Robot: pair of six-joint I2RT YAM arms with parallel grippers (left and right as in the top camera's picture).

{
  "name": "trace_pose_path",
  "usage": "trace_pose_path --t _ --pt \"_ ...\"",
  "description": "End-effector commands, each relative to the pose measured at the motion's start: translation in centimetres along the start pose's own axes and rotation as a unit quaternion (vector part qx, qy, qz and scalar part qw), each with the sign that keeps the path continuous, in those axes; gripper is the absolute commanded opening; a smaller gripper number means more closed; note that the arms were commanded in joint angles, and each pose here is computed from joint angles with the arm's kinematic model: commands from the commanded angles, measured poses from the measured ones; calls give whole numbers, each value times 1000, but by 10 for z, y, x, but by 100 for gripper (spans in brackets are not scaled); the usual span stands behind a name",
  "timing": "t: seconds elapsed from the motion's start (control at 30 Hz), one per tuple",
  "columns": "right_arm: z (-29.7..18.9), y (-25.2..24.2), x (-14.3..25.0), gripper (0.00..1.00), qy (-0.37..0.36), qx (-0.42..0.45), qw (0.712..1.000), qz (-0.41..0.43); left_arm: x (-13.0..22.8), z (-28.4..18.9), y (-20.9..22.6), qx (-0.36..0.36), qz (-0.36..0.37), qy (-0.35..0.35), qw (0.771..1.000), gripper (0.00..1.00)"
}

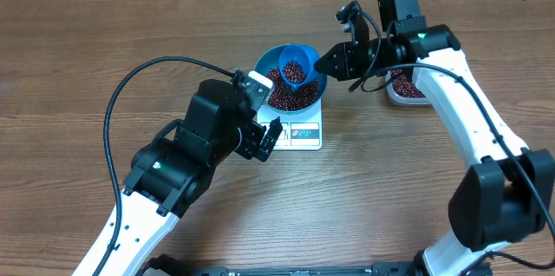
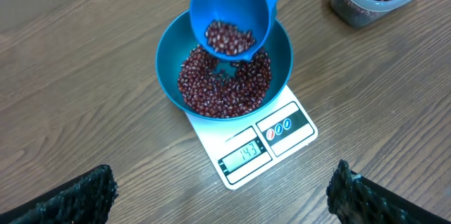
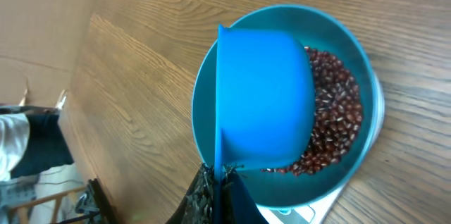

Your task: Scoop item into bowl and weigh 150g on scale

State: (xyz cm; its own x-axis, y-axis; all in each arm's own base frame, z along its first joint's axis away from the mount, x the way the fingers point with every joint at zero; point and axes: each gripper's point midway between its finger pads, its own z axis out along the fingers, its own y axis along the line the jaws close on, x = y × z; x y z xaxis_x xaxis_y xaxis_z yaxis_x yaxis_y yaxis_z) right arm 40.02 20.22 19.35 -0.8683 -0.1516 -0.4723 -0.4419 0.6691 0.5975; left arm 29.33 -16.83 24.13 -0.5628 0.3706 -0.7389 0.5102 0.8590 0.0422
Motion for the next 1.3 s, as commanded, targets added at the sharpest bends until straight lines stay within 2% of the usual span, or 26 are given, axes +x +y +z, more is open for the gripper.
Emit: trace_pose_path --t 0.0,0.47,1.27 --pt "-27 24 -19 4 -41 29 998 -45 0 0 3 -5 -4 -1 1000 100" --pt "-17 34 -13 4 -39 160 981 -102 0 0 3 -5 -4 -1 1000 100" --pt "-21 24 -24 4 -59 206 971 -109 0 0 3 -5 -4 -1 1000 100"
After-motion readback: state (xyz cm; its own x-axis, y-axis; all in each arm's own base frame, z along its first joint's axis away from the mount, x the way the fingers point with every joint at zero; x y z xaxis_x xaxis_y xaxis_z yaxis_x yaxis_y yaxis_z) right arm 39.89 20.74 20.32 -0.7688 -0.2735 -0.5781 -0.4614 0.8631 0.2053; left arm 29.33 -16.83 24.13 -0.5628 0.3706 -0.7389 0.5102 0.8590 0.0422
